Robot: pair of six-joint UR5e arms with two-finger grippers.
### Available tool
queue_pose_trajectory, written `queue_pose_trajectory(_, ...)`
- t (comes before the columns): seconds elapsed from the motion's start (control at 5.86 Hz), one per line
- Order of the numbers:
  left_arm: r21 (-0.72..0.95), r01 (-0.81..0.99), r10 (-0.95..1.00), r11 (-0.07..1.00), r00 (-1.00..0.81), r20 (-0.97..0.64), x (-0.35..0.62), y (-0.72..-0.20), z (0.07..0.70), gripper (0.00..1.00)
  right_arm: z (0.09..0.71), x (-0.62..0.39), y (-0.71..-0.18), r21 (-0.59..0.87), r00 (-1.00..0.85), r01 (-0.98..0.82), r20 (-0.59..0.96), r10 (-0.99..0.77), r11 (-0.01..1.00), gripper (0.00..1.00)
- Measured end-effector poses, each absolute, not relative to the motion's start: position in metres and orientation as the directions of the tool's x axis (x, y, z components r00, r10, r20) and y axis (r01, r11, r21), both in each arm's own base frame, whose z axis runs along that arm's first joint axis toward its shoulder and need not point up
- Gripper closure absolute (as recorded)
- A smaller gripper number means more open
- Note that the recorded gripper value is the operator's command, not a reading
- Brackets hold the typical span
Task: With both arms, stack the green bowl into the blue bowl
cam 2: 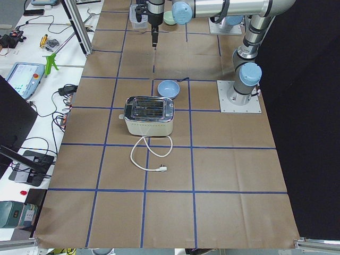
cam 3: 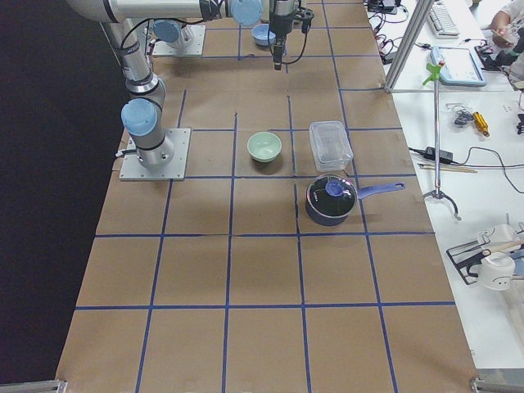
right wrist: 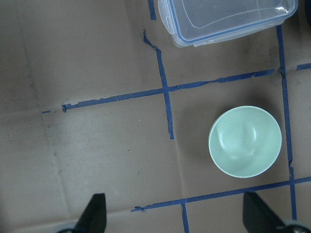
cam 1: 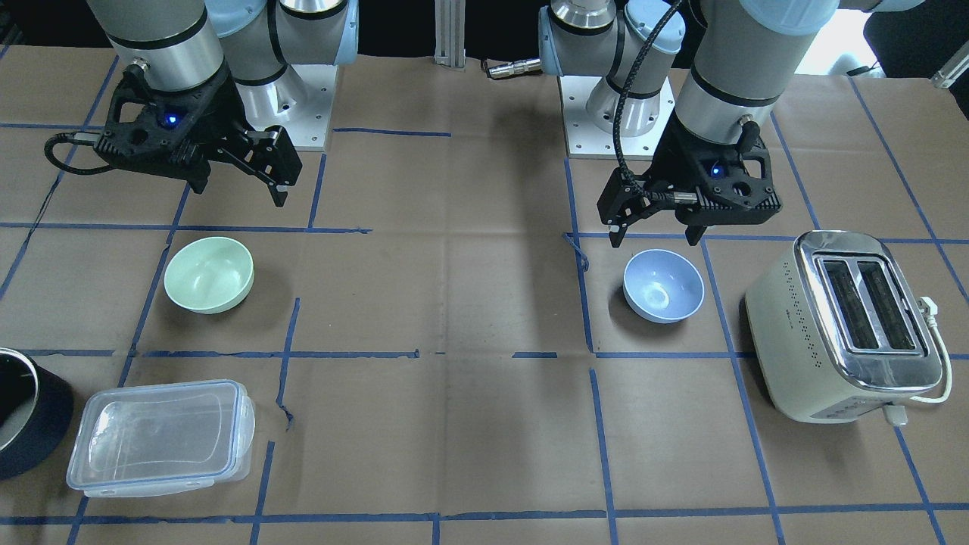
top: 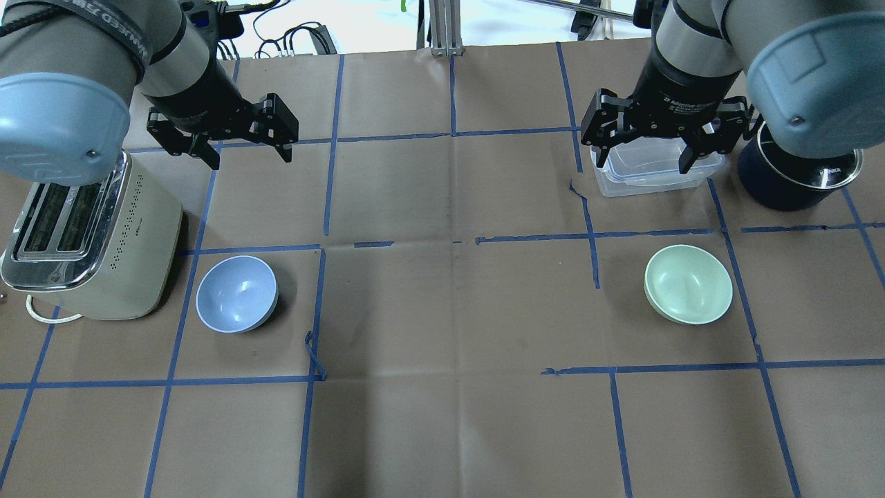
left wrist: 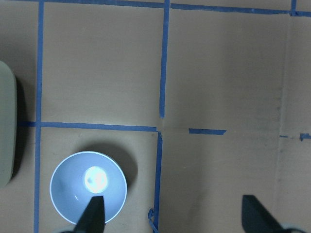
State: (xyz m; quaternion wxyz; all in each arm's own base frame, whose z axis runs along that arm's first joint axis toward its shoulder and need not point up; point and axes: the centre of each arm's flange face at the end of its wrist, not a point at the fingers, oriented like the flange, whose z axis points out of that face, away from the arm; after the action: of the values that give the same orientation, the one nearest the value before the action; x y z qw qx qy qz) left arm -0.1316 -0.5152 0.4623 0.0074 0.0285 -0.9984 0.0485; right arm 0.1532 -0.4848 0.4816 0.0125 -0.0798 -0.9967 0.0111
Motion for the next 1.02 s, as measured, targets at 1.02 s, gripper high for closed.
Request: queue_pose_trajectory(1.02, -0.085, -0.057, -0.056, 0.995, -0.998, 0.016, -0.1251, -0.5177, 0.4599, 0.01, 0.4815, 0.1531, -0.4829, -0.013, -0.987, 0.158, 0.024, 0.158, 0.987, 0.00)
